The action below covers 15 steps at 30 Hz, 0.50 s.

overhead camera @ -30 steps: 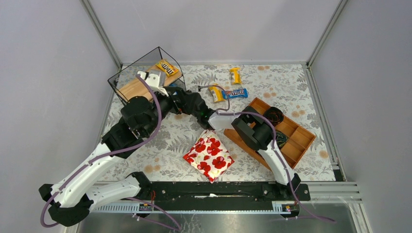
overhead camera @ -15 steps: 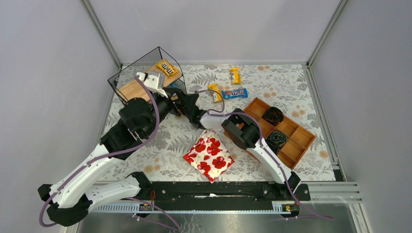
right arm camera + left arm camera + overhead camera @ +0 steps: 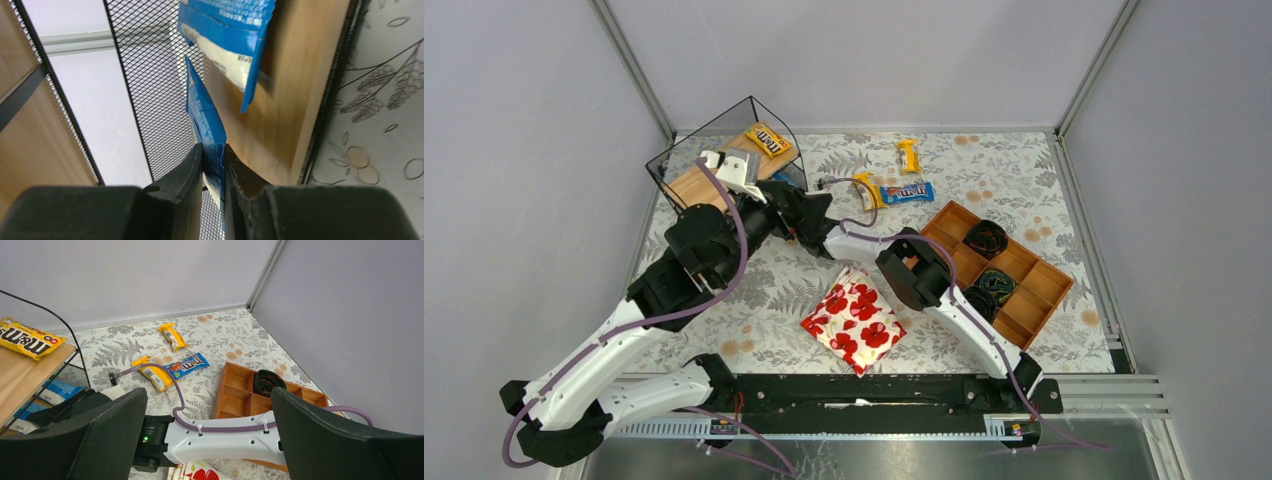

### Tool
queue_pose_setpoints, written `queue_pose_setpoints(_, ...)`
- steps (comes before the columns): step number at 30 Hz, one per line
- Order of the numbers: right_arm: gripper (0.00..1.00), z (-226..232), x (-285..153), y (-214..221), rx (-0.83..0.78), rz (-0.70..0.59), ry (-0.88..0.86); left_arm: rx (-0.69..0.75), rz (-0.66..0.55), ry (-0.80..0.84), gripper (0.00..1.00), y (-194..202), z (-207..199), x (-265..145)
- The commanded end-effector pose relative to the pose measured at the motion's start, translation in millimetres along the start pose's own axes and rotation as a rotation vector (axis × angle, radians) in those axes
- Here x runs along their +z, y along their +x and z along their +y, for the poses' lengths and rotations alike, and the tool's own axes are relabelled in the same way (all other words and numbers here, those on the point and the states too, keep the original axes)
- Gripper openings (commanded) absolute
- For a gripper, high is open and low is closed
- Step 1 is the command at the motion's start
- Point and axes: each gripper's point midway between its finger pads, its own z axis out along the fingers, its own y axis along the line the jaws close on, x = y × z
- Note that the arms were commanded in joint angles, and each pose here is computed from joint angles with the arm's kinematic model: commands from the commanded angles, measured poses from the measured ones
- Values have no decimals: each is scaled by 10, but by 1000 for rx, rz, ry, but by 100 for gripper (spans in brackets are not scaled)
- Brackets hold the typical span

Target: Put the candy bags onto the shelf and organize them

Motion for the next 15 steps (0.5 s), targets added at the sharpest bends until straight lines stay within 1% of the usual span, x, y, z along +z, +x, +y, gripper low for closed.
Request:
queue_pose_setpoints(1, 14, -28, 72, -96, -7, -91, 17, -16, -64, 9, 99, -174, -32, -28)
queue_pose_setpoints(10, 15, -91, 152, -133, -35, -118, 37, -16, -64, 6, 99, -173, -24, -27)
queue_pose_setpoints(13, 18, -116, 148, -150, -41, -118, 45, -16, -63, 6, 99, -167, -24, -28)
queue_pose_setpoints(15, 25, -138, 144, -159, -45, -110, 52, -15, -62, 6, 99, -164, -25, -24)
